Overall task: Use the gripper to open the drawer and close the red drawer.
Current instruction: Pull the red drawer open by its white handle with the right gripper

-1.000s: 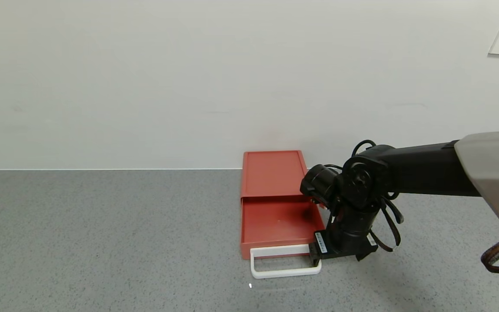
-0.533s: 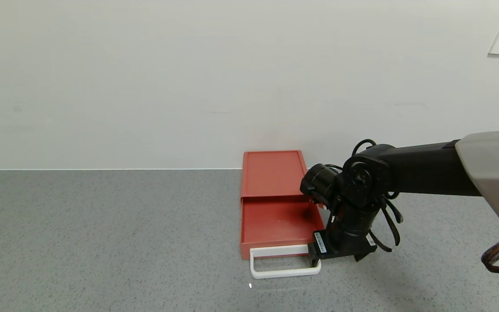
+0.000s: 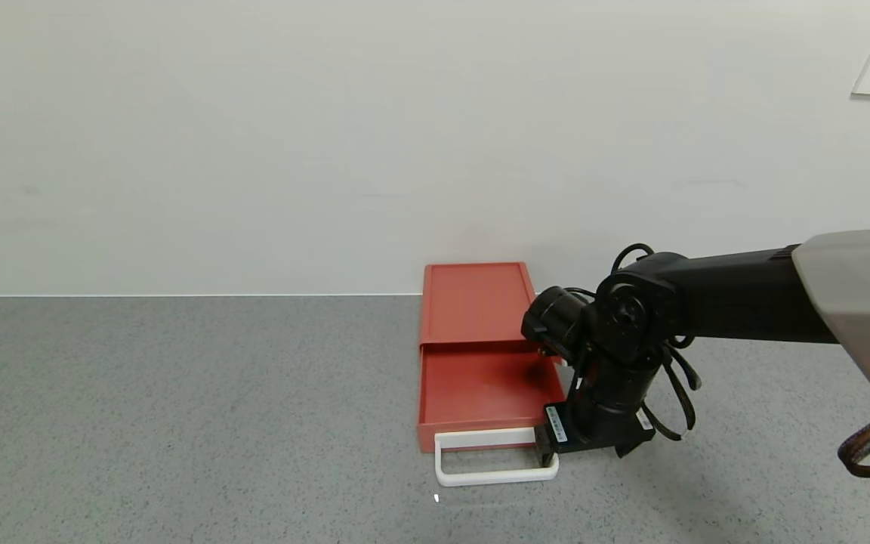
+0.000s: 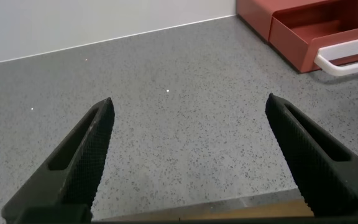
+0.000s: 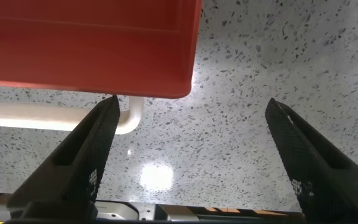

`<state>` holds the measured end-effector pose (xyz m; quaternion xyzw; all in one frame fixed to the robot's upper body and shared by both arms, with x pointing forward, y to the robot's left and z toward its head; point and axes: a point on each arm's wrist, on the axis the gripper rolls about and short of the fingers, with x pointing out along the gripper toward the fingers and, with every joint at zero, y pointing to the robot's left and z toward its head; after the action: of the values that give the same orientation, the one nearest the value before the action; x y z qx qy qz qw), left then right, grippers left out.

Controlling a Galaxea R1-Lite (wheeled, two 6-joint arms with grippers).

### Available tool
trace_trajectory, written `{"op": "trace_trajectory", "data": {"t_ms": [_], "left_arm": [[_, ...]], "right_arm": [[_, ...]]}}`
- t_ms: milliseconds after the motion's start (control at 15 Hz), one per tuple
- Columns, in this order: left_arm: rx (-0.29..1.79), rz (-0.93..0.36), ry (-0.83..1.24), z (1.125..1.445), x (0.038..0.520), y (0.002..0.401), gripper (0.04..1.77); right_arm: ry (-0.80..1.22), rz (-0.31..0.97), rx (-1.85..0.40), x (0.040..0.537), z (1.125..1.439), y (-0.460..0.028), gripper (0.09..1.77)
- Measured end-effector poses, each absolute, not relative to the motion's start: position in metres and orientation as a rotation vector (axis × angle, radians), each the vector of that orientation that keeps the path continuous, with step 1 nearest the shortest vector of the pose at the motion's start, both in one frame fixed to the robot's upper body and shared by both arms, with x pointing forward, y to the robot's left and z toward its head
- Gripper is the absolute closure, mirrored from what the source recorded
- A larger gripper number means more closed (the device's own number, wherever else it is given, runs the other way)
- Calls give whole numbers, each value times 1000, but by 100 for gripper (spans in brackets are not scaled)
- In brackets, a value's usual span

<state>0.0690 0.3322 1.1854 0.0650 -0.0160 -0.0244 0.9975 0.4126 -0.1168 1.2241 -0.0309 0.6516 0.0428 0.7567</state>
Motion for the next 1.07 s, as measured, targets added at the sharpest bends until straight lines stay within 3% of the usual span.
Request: {"op": "trace_trajectory", "data": {"t_ms": [1067], "left_arm": [[130, -49, -32, 1185, 69, 332, 6]], "right_arm": [[1449, 87, -79, 408, 1220, -118, 14]]}}
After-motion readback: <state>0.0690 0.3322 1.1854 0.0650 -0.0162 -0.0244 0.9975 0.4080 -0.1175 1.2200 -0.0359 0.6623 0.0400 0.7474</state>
